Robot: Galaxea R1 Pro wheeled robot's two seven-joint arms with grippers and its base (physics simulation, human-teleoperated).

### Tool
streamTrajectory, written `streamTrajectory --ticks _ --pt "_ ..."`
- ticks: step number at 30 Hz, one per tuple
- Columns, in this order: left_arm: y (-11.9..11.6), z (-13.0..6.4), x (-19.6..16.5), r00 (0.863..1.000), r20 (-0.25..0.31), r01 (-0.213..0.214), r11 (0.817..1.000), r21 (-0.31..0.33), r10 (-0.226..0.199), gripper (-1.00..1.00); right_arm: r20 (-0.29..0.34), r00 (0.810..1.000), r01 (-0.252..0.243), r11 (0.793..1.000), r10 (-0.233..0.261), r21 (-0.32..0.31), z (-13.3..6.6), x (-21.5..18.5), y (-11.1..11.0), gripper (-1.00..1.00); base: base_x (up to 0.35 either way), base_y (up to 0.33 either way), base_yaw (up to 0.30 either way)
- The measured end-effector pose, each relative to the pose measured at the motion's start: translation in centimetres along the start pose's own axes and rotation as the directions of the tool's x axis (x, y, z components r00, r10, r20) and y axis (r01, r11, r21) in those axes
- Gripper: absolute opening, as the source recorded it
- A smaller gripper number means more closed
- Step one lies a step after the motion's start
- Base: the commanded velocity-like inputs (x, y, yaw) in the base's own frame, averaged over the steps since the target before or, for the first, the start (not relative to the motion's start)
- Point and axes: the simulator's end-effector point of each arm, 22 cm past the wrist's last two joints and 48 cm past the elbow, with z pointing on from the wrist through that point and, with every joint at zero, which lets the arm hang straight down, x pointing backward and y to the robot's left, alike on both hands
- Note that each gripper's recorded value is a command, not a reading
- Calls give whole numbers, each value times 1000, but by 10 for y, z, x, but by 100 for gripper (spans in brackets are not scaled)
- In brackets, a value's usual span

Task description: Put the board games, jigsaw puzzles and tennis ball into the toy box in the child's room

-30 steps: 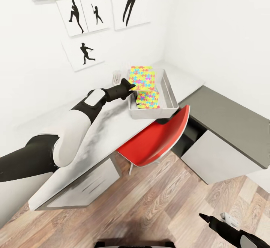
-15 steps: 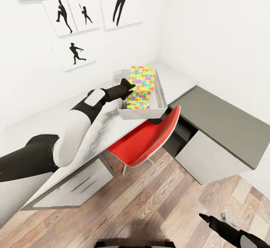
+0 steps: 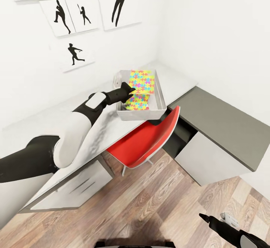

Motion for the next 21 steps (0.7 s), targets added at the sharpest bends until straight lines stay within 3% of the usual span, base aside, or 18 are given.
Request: streamTrajectory --ticks 21 --pt "21 -2 2 1000 29 13 1000 -24 -12 -100 0 1000 0 1000 0 0 0 0 0 100 0 0 0"
